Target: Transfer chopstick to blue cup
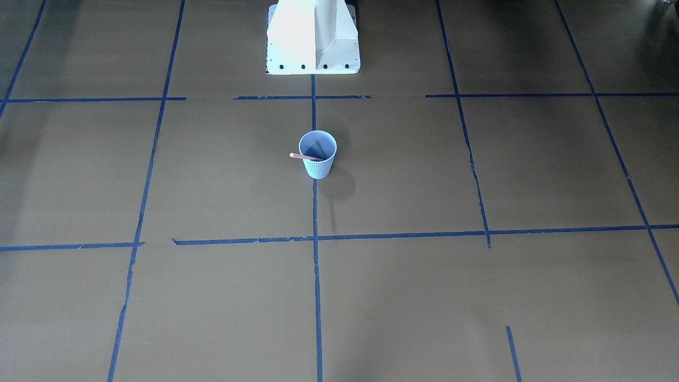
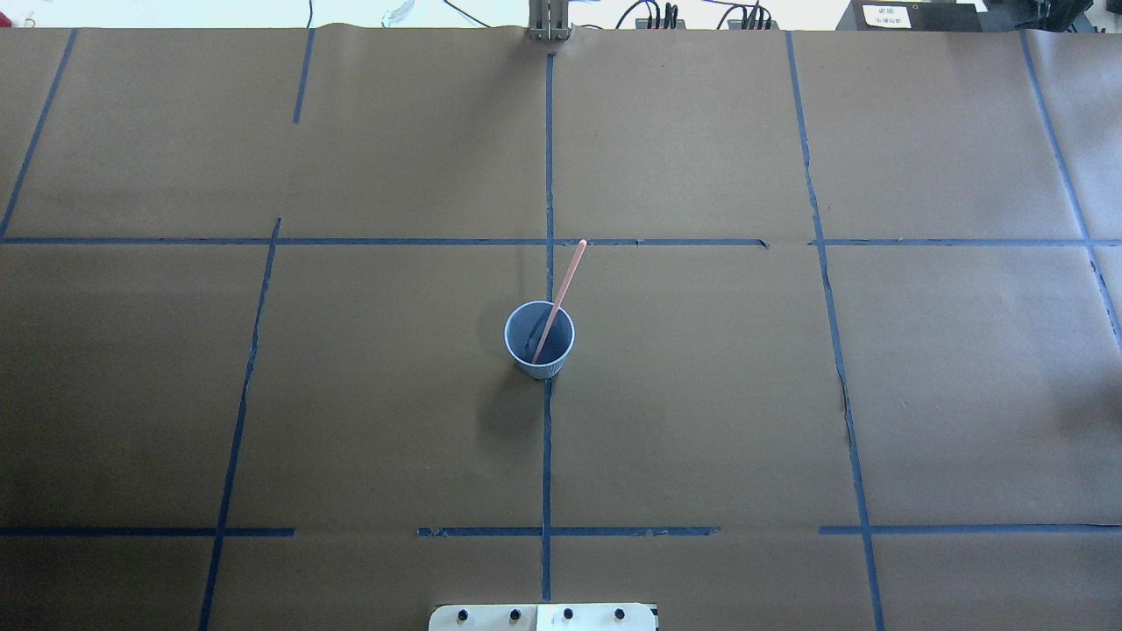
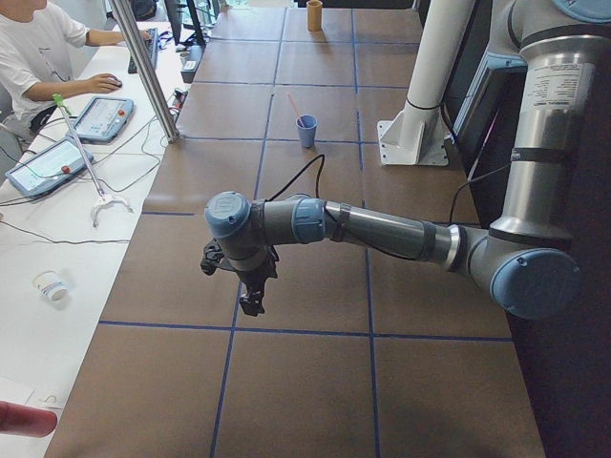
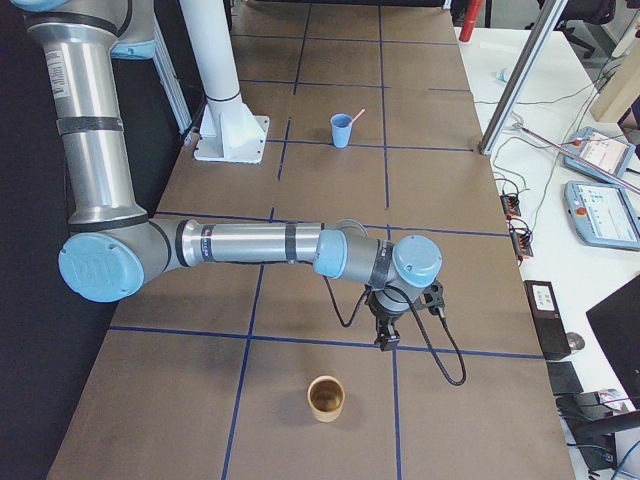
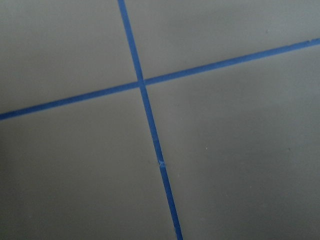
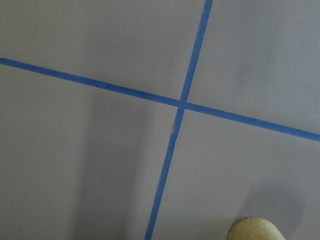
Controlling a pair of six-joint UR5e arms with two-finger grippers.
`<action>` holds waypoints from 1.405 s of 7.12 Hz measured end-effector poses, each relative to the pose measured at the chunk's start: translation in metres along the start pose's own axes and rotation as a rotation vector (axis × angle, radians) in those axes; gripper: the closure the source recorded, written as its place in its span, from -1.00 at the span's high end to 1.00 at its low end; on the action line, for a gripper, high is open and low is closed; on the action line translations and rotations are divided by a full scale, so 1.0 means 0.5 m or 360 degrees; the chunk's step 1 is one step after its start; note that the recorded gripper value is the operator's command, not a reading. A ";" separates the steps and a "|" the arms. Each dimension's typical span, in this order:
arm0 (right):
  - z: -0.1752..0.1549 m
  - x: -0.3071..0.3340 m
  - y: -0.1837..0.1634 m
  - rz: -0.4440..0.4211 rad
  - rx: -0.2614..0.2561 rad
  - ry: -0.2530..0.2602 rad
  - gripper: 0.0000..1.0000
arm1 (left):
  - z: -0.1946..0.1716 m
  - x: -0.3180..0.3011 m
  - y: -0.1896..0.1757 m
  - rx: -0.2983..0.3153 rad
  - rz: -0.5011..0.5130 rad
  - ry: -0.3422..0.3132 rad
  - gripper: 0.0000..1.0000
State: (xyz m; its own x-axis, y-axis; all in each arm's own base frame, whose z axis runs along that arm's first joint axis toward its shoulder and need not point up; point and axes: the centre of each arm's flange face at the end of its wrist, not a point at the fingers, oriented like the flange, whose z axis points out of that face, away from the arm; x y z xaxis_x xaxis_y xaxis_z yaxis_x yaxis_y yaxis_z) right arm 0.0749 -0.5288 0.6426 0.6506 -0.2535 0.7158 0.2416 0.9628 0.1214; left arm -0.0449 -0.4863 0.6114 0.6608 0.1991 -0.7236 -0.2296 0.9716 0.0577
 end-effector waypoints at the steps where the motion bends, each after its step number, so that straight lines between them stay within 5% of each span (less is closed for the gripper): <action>1: 0.002 -0.002 0.004 -0.0021 -0.0019 -0.0004 1.00 | 0.020 -0.010 0.029 -0.0005 -0.0012 0.0035 1.00; 4: 0.017 0.001 0.027 0.0035 -0.0095 -0.0003 1.00 | 0.023 -0.003 0.061 0.0046 0.0018 0.0045 1.00; 10: 0.034 0.007 0.061 0.0053 -0.0111 -0.0003 1.00 | 0.018 0.004 0.061 0.0062 0.0024 0.0038 1.00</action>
State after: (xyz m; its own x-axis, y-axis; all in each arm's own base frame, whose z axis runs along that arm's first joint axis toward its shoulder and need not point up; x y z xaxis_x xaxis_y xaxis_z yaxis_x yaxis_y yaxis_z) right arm 0.0720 -0.4989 0.6606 0.6579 -0.2211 0.7199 0.2693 0.9618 0.0494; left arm -0.0443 -0.4549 0.6177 0.6402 0.2109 -0.7387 -0.2108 0.9729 0.0951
